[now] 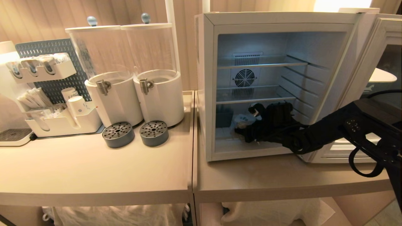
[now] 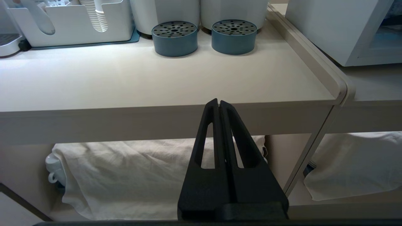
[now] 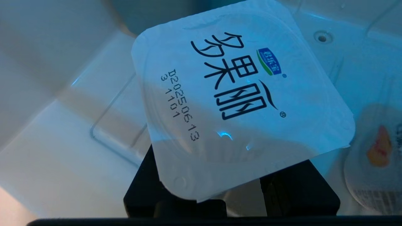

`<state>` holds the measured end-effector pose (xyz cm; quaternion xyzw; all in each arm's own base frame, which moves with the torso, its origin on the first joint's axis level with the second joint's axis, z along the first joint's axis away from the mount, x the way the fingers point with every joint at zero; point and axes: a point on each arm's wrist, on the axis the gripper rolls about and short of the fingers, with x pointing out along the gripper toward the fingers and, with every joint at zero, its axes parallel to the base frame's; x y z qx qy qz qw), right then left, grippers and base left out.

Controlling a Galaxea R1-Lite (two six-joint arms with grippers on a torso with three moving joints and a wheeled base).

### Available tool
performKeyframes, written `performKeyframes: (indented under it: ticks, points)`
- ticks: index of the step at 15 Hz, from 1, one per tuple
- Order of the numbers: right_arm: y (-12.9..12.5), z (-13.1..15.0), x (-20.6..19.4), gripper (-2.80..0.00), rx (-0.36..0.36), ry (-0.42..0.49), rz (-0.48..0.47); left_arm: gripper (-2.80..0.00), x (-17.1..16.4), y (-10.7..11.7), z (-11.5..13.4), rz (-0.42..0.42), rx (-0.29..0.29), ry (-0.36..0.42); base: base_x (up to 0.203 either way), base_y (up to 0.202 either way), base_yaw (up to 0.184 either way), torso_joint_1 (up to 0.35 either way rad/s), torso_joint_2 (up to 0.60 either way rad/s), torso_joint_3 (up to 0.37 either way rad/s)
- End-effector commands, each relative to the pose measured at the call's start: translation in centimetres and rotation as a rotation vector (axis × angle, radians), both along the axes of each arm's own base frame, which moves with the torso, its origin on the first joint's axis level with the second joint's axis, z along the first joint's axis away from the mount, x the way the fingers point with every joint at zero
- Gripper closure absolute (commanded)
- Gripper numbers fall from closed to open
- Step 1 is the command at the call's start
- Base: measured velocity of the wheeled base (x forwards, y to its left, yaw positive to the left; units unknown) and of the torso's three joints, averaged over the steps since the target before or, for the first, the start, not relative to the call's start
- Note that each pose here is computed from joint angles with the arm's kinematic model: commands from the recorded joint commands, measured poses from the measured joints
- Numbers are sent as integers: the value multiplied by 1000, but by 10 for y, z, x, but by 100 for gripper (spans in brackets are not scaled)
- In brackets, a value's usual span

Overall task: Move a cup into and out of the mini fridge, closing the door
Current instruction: Put the yoghurt in the freezer

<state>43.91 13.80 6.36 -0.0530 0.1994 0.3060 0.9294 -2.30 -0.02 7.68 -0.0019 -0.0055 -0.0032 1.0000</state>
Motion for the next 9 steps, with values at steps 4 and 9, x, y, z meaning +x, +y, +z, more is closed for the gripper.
performKeyframes:
  ticks: [4, 9]
  points:
    - [3, -10, 11, 0, -9, 10, -4, 0, 0, 0, 0, 0, -2, -1, 0, 0, 0, 0, 0, 0]
    - [3, -6, 18, 0, -22, 8, -33, 0, 0, 0, 0, 0, -2, -1, 0, 0, 0, 0, 0, 0]
